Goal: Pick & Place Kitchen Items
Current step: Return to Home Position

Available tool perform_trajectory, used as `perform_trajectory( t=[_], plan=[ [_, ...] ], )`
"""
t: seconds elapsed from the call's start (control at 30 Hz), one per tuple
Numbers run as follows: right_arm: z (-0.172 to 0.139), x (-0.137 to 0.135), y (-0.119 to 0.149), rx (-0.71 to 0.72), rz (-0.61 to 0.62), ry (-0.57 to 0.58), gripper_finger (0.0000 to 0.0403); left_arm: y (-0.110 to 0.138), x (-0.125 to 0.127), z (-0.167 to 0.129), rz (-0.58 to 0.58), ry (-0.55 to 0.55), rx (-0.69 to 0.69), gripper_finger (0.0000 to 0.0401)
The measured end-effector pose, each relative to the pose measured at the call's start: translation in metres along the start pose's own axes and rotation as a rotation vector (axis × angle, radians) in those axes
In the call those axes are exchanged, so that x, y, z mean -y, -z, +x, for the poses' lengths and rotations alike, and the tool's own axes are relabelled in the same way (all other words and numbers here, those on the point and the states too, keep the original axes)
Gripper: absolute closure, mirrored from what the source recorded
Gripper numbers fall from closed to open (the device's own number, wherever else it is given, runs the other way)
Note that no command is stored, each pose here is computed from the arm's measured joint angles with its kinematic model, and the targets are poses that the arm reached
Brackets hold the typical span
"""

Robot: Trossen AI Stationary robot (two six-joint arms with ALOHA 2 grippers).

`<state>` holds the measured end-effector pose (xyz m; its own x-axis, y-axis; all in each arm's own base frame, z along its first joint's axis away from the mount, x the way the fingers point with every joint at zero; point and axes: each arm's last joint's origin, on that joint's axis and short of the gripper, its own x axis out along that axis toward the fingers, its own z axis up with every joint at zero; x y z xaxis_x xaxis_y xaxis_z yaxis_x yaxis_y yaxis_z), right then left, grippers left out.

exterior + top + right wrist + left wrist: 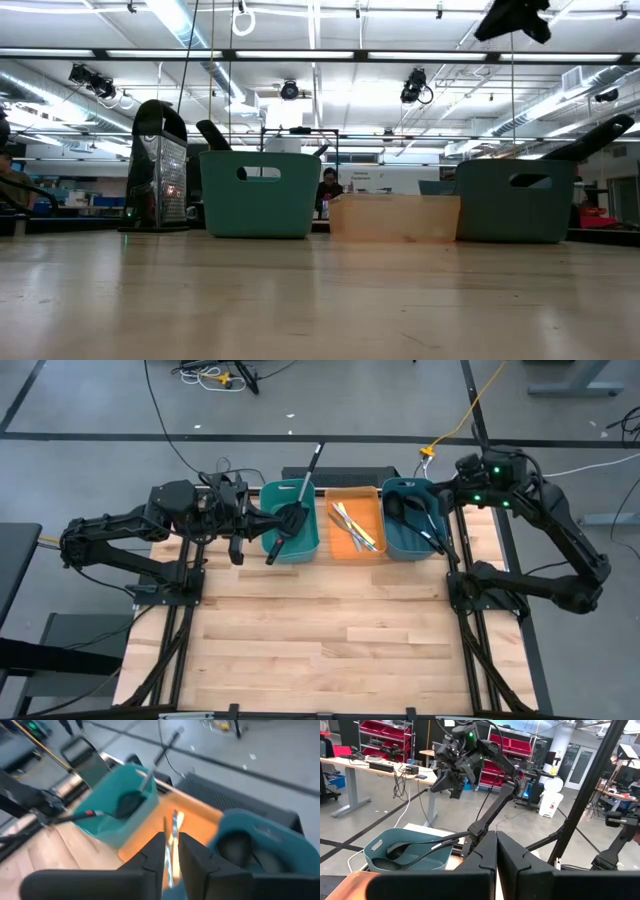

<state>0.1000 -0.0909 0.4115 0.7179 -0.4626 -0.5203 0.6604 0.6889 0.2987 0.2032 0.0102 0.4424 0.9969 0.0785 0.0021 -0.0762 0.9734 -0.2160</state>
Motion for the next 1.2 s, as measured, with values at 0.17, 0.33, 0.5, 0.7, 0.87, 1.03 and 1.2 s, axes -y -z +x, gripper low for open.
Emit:
perform_trajectory(
  t=[0.17,0.33,0.5,0.7,0.87,1.03,1.2],
  plan=[
    [0.0,-0.01,-0.009,0.098,-0.047,-0.071,0.0375,0.0,0.0,0.0,0.0,0.0,0.0,0.0397],
    [0.0,-0.021,-0.015,0.181,-0.093,-0.101,0.0397,0.0,0.0,0.0,0.0,-0.009,0.002,0.0397],
    [-0.002,-0.035,-0.019,0.261,-0.139,-0.164,0.0398,0.0,0.0,0.0,0.0,-0.008,0.002,0.0397],
    [-0.008,-0.056,-0.022,0.358,-0.223,-0.29,0.04,0.0,0.0,0.0,0.014,-0.008,0.002,0.0397],
    [-0.015,-0.072,-0.018,0.393,-0.28,-0.366,0.0401,0.0,0.0,0.0,0.015,-0.009,0.003,0.0397],
    [-0.022,-0.087,-0.013,0.415,-0.34,-0.443,0.0401,0.0,-0.001,0.0,0.034,-0.026,0.006,0.0397],
    [-0.031,-0.102,-0.008,0.443,-0.378,-0.557,0.0402,0.0,-0.001,0.0,0.039,-0.026,0.007,0.0397]
  ],
)
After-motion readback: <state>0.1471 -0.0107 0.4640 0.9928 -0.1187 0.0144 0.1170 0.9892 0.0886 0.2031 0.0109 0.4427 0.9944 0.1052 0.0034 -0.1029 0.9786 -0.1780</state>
